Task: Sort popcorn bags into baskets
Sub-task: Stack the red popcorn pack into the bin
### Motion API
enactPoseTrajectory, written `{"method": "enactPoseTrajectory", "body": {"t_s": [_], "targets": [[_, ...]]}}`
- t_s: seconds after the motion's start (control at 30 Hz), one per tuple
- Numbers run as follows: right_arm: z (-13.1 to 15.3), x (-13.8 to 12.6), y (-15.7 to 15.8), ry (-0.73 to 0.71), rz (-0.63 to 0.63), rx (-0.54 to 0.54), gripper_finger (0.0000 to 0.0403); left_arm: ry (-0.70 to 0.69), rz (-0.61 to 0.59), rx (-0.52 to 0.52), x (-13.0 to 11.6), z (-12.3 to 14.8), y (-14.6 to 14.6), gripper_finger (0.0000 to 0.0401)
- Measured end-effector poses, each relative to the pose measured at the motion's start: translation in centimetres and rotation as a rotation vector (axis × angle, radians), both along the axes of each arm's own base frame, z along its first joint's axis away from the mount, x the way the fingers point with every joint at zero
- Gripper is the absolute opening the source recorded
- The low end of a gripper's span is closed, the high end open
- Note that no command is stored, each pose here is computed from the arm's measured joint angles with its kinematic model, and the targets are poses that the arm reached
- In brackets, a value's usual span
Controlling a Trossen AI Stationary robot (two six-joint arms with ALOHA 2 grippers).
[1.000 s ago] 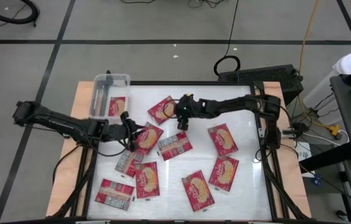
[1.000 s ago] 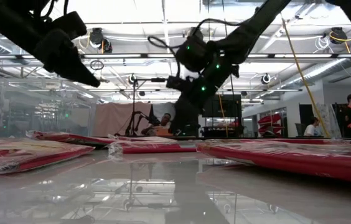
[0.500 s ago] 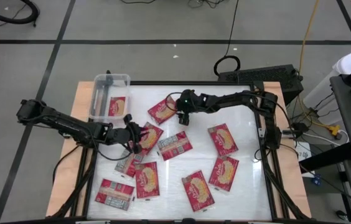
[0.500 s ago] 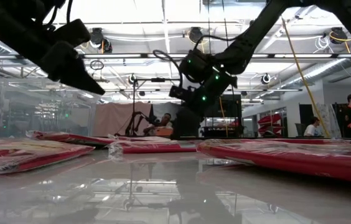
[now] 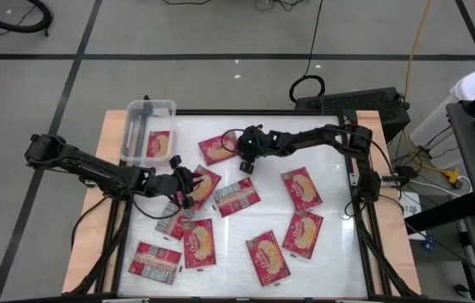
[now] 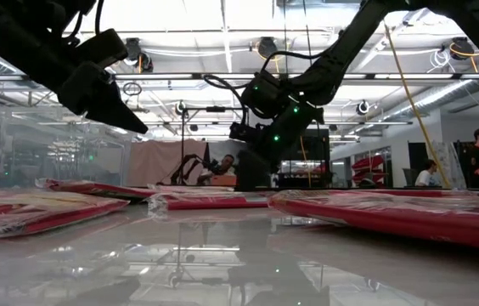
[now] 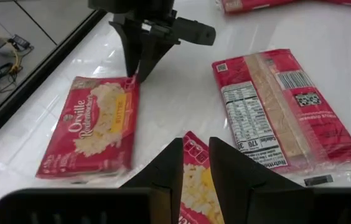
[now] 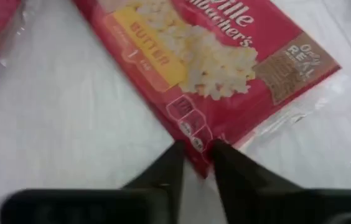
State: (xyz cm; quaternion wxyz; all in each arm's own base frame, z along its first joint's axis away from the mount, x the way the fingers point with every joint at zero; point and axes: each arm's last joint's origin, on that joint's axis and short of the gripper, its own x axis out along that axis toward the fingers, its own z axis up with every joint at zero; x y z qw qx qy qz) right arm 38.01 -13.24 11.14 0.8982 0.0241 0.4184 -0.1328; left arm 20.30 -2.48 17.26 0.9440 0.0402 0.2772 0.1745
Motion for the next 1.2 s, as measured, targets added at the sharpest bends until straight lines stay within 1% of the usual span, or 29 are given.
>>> {"method": "enactPoseTrajectory", "body": {"t_s": [0.07,0.1,0.23,0.37,0.5,0.67,0.8,0.93,1.1,1.2], "targets": [[-0.1,0.1,0.6,-0.002,0.005,0.003,0.0018,0.001,-0.001,0.001,0.0,0.0,0.0,0.0081],[-0.1,0.2,0.9,0.001,0.010,-0.004,0.0010,0.001,-0.001,0.001,0.0,0.0,0.0,0.0081],[0.1,0.7,3.1,0.017,0.016,-0.048,0.0011,-0.005,-0.005,-0.030,0.0,0.0,0.0,0.0081],[1.0,1.2,6.9,0.029,0.060,-0.115,0.0002,-0.012,-0.012,-0.055,0.0,0.0,-0.4,0.0081],[2.8,1.3,10.7,0.004,0.075,-0.185,0.0001,-0.009,-0.055,-0.051,-0.2,0.0,-1.2,0.0081],[4.6,0.8,15.0,-0.046,0.063,-0.170,0.0000,-0.001,-0.126,-0.032,-0.4,0.0,-2.3,0.0092],[6.4,0.2,17.7,-0.101,0.085,-0.142,0.0000,-0.004,-0.150,-0.018,-0.6,0.0,-3.1,0.0123],[7.9,-0.7,19.6,-0.123,0.139,-0.128,0.0000,-0.013,-0.136,0.008,-0.8,0.0,-3.4,0.0166],[8.8,-2.1,21.0,-0.082,0.140,-0.092,0.0000,-0.021,-0.161,0.052,-0.7,0.2,-3.6,0.0218],[8.9,-2.6,21.7,-0.065,0.140,-0.073,0.0000,-0.034,-0.177,0.073,-0.6,0.4,-3.6,0.0237]]}}
